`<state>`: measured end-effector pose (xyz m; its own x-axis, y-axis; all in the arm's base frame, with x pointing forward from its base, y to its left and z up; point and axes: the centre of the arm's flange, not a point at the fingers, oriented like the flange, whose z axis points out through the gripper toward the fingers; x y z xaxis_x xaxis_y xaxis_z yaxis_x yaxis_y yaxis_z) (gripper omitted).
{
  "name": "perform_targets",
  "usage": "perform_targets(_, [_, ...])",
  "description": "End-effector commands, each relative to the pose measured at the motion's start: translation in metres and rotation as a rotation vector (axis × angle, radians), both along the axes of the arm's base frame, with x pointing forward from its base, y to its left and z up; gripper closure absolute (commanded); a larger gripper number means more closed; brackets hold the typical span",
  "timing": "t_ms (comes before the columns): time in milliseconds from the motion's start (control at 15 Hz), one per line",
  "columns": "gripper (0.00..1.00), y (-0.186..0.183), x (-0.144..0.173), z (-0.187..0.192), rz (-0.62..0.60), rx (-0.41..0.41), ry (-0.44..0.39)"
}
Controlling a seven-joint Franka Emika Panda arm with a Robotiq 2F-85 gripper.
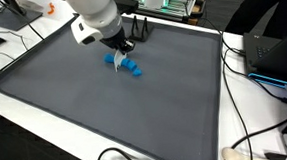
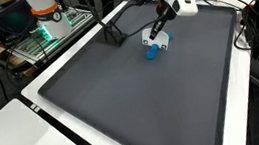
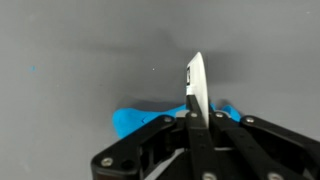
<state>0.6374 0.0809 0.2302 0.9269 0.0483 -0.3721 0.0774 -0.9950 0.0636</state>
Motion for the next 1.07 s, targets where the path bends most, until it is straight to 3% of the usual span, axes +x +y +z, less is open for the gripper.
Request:
perform_targets(0, [0.99, -0.003, -0.024, -0.012, 0.009, 0.022, 0.042])
perform_targets(1000, [0.99, -0.001, -0.022, 0.027, 0.005, 0.029, -0.02])
